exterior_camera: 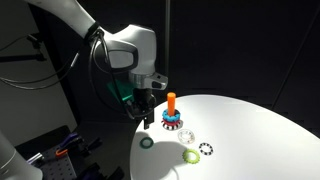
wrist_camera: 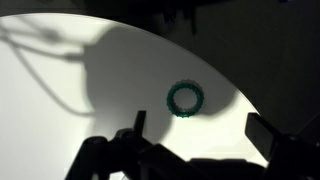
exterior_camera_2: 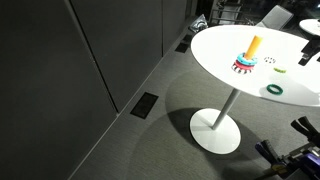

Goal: Put the green ring onto the ring toss

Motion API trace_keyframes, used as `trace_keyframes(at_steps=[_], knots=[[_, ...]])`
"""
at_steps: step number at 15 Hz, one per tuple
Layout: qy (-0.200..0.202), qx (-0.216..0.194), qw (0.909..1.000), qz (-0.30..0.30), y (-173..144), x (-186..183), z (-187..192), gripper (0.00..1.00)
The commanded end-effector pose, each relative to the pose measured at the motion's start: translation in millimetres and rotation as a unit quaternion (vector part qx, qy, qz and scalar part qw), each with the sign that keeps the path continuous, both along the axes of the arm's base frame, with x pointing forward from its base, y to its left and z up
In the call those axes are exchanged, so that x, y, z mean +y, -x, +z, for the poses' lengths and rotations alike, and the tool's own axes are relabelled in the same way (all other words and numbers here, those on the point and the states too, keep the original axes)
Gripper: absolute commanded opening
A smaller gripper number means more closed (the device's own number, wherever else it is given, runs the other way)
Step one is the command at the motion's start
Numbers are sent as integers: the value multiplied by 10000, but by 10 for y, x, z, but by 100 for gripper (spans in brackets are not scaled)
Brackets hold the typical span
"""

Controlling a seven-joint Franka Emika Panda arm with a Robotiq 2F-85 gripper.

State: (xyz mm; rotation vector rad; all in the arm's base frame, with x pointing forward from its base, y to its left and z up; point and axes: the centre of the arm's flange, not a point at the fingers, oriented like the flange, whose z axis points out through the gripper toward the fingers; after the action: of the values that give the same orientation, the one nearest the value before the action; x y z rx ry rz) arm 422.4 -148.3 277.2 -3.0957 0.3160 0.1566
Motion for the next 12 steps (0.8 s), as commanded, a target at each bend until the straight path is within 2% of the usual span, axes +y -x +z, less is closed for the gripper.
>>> trace_keyframes(at_steps=[1,6,12], knots=[[0,0,10000,-2,1,-2,0,100],[-10,11,10000,-33,-59,-34,-204,100],[142,-50,9999,-16,-140,-17,-632,100]])
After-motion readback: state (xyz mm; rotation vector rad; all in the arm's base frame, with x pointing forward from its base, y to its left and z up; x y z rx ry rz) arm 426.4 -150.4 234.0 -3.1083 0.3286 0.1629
